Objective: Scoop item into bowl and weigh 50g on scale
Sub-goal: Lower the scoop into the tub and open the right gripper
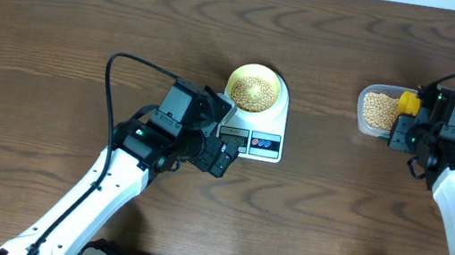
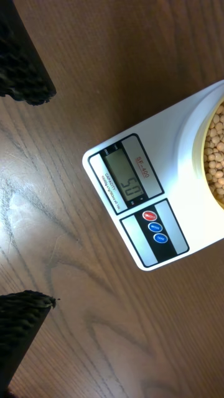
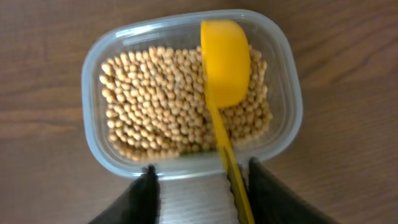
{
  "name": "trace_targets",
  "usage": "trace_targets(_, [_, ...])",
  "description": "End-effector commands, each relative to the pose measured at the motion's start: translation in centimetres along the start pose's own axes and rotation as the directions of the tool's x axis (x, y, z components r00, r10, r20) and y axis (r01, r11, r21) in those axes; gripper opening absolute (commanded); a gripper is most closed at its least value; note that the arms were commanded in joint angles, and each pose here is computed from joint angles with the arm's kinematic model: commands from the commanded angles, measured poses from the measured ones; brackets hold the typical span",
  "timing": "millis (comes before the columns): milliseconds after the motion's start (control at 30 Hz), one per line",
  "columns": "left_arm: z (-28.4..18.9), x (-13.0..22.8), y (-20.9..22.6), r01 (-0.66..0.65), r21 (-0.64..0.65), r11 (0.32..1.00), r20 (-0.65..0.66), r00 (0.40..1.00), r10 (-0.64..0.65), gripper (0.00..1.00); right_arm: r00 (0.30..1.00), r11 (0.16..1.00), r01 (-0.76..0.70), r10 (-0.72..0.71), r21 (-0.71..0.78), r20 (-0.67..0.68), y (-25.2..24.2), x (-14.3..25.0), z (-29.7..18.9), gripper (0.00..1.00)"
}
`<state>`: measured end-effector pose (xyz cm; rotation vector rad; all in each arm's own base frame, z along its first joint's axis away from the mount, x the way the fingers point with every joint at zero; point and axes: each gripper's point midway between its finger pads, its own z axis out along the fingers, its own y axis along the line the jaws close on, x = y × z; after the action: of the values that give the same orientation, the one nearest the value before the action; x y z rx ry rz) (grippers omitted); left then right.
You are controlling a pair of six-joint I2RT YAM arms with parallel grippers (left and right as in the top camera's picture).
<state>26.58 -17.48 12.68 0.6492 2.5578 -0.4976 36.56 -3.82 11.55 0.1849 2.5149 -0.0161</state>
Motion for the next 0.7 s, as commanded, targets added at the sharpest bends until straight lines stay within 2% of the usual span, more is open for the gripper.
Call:
trace_targets(0, [-0.1,-0.4,-0.2,-0.012,0.009,1.000,0.005,1.000,0.012,0.98,0.998,0.998,-0.064,0.064,0.006,0.025,0.0,-0.7,-0.3,0.61])
trace_targets(133, [-0.1,-0.4,-0.2,-0.012,0.009,1.000,0.005,1.000,0.012,0.98,0.988,0.988,-0.140,0.135,0.060,0.076,-1.1,-1.5,-1.5,0.96])
trace_targets(167, [-0.1,-0.4,-0.2,-0.012,0.009,1.000,0.005,1.000,0.012,0.98,0.986,0.986,-0.148,0.142,0.070,0.091,-1.3,-1.7,-1.9,0.99])
trace_targets(467, [-0.1,-0.4,-0.2,-0.012,0.009,1.000,0.005,1.000,0.012,0.98,0.966,0.968,-0.185,0.147,0.170,0.213,-3.4,-3.1,-6.3,0.99])
trace_targets(667, [-0.1,-0.4,-0.2,-0.012,0.009,1.000,0.005,1.000,0.012,0.98,0.906,0.948,-0.284,0.215,0.146,0.365,-3.9,-5.4,-9.6,0.99])
